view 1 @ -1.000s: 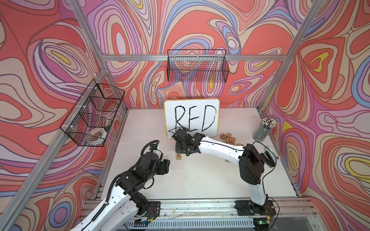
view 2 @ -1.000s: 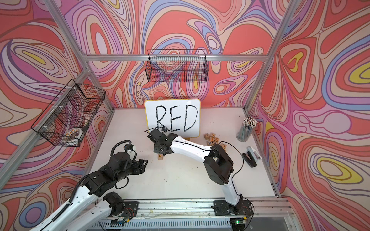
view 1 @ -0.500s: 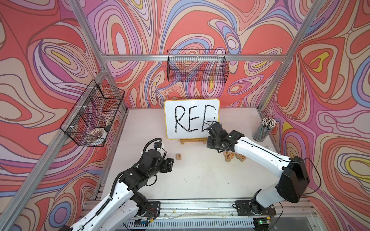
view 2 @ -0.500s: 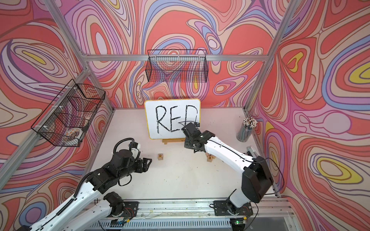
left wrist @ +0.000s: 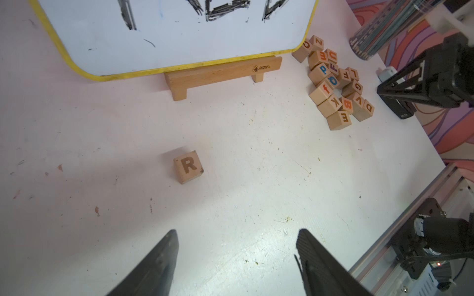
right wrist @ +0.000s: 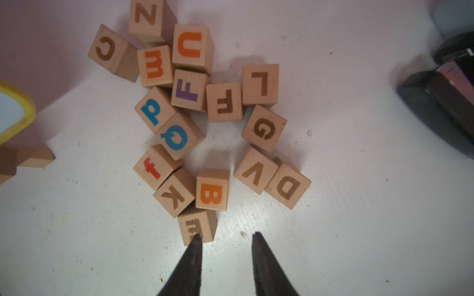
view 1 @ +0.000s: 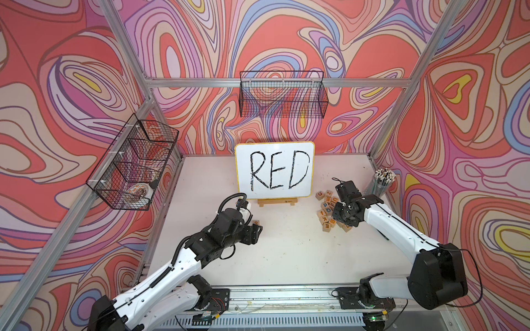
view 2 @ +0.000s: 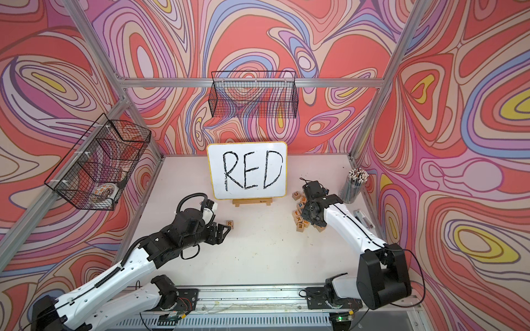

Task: Assemble the uppercase word "red" with letter blocks
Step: Place the letter block at the center of the board, then pick up the letter block from the center of the board.

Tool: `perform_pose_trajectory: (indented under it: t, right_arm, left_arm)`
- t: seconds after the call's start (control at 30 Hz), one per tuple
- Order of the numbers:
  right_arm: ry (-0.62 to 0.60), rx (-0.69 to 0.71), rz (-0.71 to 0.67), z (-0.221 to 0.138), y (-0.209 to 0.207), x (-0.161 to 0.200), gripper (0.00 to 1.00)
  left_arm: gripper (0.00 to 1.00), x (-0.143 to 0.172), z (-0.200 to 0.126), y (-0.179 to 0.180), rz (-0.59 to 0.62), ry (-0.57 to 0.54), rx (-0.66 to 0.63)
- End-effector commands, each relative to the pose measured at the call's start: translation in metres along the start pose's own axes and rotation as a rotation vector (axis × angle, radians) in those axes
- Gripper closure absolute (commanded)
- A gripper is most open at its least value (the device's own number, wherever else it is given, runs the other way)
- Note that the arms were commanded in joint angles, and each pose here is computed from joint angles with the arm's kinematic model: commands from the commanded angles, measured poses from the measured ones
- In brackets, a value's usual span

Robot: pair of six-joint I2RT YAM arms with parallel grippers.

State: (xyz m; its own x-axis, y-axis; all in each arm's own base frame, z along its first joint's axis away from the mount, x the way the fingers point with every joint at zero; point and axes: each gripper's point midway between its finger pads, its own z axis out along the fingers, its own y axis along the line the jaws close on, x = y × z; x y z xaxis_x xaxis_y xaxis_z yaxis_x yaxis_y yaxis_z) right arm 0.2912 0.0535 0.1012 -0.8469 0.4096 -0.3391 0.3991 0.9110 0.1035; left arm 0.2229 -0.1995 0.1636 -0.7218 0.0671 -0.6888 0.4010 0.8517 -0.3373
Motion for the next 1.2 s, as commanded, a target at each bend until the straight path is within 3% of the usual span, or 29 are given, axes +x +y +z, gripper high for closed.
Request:
perform_pose_trajectory:
  t: [0.0, 0.27, 1.17]
  right_arm:
    - [0.049, -0.052, -0.040, 0.008, 0.012, 0.007, 0.65]
    - [0.147, -0.154, -0.106, 0.023, 0.026, 0.031, 0.63]
    - [0.199, -0.102, -0.219, 0.052, 0.024, 0.036, 0.60]
  left_arm:
    - [0.24, -0.013, 0.004, -0.014, 0.060, -0.030, 0.017]
    - [0.24, -0.017, 0.015, -0.022, 0.105, -0.027, 0.016]
    - [0.25, -0.018, 0.001, -0.014, 0.106, -0.064, -0.011]
